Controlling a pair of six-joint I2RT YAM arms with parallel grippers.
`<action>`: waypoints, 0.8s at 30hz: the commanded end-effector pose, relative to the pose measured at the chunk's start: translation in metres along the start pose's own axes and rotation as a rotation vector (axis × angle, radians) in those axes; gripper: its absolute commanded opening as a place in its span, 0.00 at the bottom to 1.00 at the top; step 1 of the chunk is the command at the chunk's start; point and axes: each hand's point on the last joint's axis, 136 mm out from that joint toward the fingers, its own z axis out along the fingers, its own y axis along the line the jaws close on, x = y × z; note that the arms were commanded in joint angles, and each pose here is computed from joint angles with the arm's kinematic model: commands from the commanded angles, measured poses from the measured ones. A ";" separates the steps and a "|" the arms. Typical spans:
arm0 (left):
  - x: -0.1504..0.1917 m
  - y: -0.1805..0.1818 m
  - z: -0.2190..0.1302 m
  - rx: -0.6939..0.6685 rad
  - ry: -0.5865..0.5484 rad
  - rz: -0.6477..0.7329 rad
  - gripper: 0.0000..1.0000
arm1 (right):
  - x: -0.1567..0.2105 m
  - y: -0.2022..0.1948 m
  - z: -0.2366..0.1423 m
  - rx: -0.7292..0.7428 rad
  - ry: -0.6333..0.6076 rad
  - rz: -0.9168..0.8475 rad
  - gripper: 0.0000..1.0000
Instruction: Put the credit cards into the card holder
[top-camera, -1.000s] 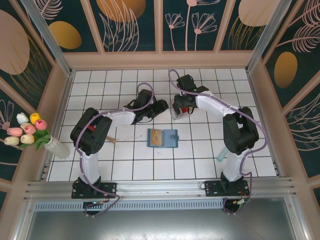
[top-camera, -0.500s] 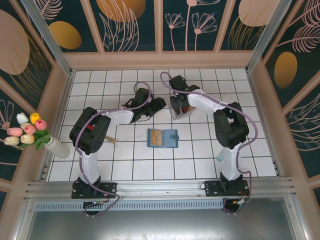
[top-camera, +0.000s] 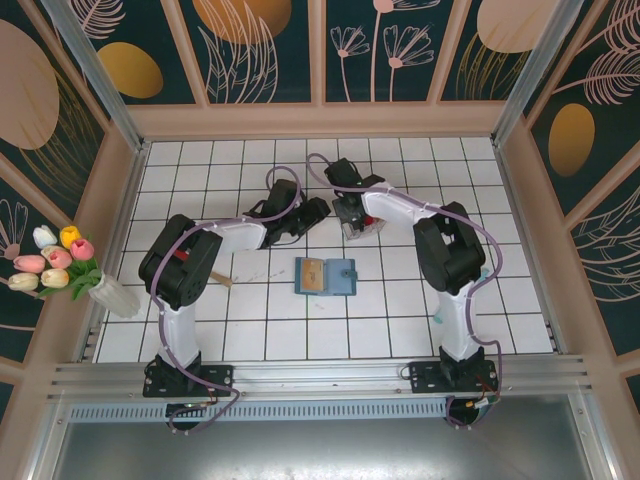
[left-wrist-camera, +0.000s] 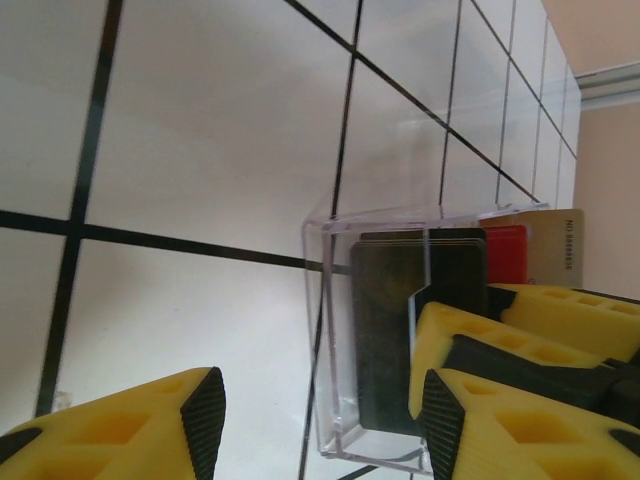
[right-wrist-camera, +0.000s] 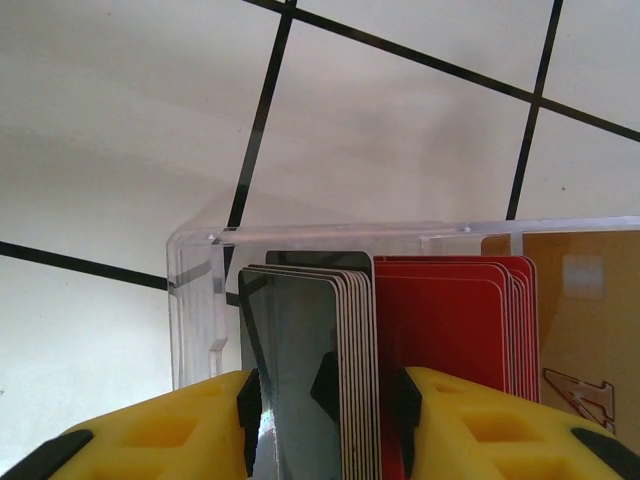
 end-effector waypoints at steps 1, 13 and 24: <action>-0.011 -0.006 -0.009 0.025 -0.049 -0.012 0.57 | 0.014 -0.011 0.009 0.095 0.057 -0.032 0.43; -0.011 -0.007 -0.009 0.033 -0.045 -0.011 0.58 | 0.009 -0.018 0.000 0.228 0.026 -0.079 0.42; -0.010 -0.006 -0.010 0.030 -0.046 -0.010 0.58 | 0.001 -0.024 -0.014 0.279 -0.013 -0.083 0.36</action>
